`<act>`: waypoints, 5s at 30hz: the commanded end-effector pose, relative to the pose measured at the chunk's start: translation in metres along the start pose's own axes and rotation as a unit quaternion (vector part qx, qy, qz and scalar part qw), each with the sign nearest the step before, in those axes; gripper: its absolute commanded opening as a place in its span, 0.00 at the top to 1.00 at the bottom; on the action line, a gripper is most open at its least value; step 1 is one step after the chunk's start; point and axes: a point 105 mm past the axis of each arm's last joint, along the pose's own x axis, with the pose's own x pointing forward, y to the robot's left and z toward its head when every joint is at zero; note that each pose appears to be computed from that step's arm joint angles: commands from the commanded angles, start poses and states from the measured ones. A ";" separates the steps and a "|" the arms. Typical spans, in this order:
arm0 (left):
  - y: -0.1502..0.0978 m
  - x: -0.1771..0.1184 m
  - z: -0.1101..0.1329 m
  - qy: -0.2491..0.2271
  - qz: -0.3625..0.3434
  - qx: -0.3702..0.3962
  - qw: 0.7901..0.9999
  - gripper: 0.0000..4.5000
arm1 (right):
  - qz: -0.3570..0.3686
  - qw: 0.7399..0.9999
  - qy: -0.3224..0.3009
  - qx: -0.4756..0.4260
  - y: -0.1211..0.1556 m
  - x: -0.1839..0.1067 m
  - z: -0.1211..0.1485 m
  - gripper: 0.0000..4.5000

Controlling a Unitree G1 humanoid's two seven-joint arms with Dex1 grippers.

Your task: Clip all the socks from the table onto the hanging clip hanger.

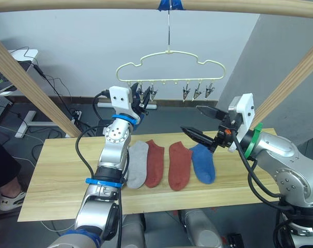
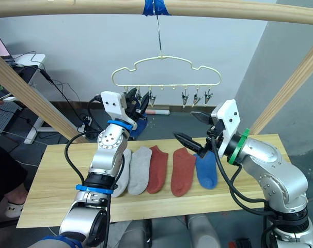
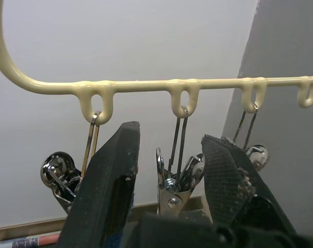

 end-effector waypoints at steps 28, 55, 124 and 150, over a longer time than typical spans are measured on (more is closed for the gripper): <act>0.017 -0.040 0.012 0.198 -0.124 -0.227 0.945 1.00 | -0.088 0.954 0.284 -0.028 -0.073 -0.010 -0.196 0.00; 0.003 -0.054 0.018 0.225 -0.142 -0.344 0.900 1.00 | -0.050 0.968 0.239 -0.049 -0.054 -0.033 -0.165 0.99; -0.010 -0.056 0.033 0.230 -0.173 -0.422 0.860 1.00 | 0.052 0.951 0.084 -0.293 0.005 0.106 -0.031 0.99; -0.007 -0.105 0.034 0.225 -0.225 -0.218 0.923 0.00 | 0.042 0.989 0.109 -0.094 0.002 0.088 -0.070 0.33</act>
